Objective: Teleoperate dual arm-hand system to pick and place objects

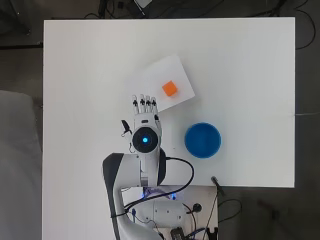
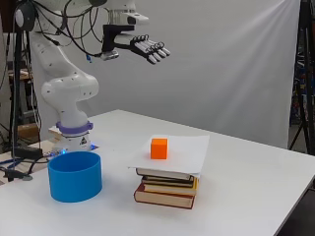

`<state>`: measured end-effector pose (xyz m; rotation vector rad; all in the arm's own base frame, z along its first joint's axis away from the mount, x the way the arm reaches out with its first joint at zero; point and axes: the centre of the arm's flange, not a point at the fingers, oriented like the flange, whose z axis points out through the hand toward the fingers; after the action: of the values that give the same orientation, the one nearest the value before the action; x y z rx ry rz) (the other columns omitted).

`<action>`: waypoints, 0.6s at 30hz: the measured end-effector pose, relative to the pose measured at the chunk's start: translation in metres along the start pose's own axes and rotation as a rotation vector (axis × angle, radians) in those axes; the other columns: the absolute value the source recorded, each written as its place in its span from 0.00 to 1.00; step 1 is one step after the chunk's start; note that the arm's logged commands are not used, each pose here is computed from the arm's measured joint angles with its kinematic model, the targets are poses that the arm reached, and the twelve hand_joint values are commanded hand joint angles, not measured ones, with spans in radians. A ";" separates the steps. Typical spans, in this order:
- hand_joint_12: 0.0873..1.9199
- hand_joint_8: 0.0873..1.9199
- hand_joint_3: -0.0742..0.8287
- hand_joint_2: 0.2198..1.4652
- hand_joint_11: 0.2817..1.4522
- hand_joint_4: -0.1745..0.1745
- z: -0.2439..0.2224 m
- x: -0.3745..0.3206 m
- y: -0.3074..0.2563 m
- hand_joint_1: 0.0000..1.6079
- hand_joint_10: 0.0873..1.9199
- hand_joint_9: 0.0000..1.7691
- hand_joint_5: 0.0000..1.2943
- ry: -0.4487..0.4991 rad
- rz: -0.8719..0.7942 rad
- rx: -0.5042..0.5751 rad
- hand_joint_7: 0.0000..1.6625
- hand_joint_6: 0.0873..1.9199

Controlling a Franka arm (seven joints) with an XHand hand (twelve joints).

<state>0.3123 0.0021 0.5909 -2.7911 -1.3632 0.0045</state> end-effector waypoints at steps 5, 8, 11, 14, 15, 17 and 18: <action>0.00 0.00 0.09 0.79 0.11 0.54 0.008 0.019 0.016 0.12 0.00 0.21 0.17 0.000 -0.010 0.079 0.15 0.00; 0.00 0.00 0.09 0.79 0.11 0.55 0.000 0.021 0.018 0.11 0.00 0.21 0.17 0.017 -0.013 0.078 0.15 0.00; 0.00 0.00 0.09 0.79 0.11 0.55 -0.001 0.022 0.016 0.11 0.00 0.21 0.17 0.020 -0.012 0.081 0.15 0.00; 0.00 0.00 0.09 0.79 0.11 0.55 0.002 0.022 0.014 0.11 0.00 0.21 0.17 0.015 -0.001 0.084 0.15 0.00; 0.00 0.00 0.09 0.79 0.11 0.55 0.003 0.021 0.014 0.11 0.00 0.21 0.17 0.014 0.000 0.084 0.15 0.00; 0.00 0.00 0.08 0.79 0.11 0.56 0.004 0.020 0.018 0.10 0.00 0.21 0.17 0.011 0.006 0.082 0.15 0.00; 0.00 0.00 0.08 0.79 0.11 0.56 0.005 0.020 0.021 0.10 0.00 0.21 0.17 0.011 0.010 0.078 0.15 0.00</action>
<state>0.3407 0.0050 0.5850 -2.7298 -1.3167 0.0415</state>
